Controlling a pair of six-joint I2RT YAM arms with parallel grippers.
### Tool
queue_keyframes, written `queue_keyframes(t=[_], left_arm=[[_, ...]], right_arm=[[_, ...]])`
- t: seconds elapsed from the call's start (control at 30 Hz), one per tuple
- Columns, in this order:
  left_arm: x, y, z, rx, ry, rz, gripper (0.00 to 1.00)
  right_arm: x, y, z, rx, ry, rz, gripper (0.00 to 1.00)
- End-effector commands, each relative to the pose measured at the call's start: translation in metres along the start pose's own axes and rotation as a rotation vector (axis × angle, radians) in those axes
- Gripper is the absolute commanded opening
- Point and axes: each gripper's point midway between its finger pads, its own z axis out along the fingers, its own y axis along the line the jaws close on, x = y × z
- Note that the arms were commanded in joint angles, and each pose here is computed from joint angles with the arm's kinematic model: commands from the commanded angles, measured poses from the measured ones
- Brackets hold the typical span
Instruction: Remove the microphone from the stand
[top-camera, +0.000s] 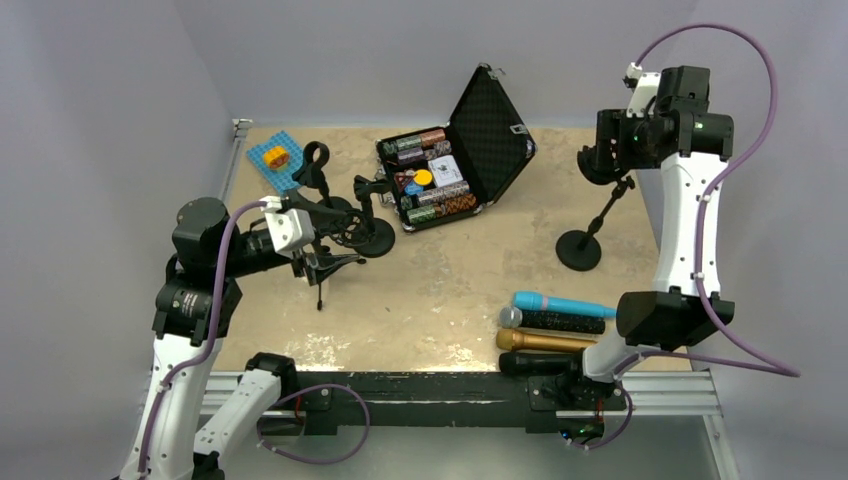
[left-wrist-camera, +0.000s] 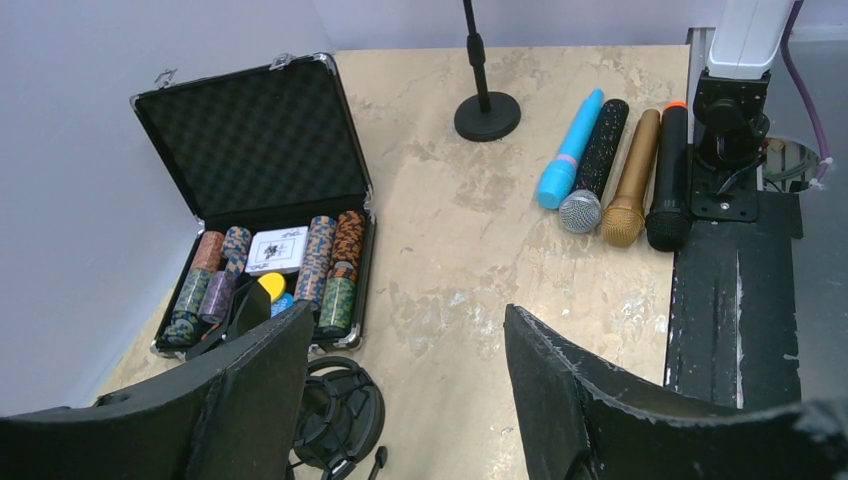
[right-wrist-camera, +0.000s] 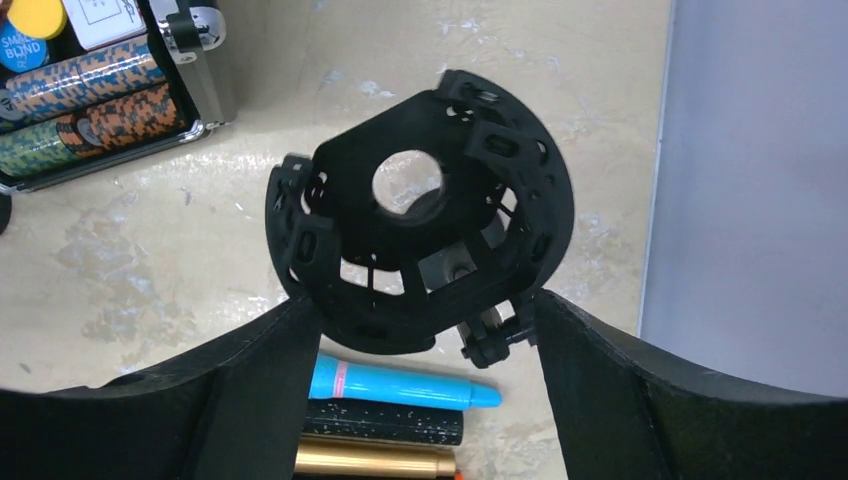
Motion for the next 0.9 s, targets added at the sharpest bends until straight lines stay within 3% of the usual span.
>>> queue_keyframes(t=[0.0,0.23,0.37,0.47,0.53,0.87], left_arm=[[-0.007,-0.003,-0.001,0.003,-0.021,0.014,0.74],[-0.007,-0.004,-0.002,0.002,-0.020,0.010,0.74],[-0.006,-0.006,-0.003,0.004,-0.014,0.010,0.74],[-0.005,-0.006,-0.002,0.009,-0.013,0.006,0.74],[-0.006,-0.006,-0.002,0.009,-0.014,0.008,0.74],[-0.009,-0.004,-0.003,0.003,-0.011,-0.007,0.74]], right_arm=[[-0.002,-0.007,0.005,0.041,-0.006,0.051,0.77],[-0.014,-0.008,0.005,-0.004,-0.034,0.117,0.73],[-0.025,0.009,-0.012,-0.092,-0.088,0.136,0.84],[-0.028,0.004,-0.020,-0.053,-0.116,0.200,0.96],[-0.031,-0.001,-0.022,-0.026,-0.130,0.220,0.98],[-0.047,-0.055,0.005,0.149,-0.122,0.272,0.82]])
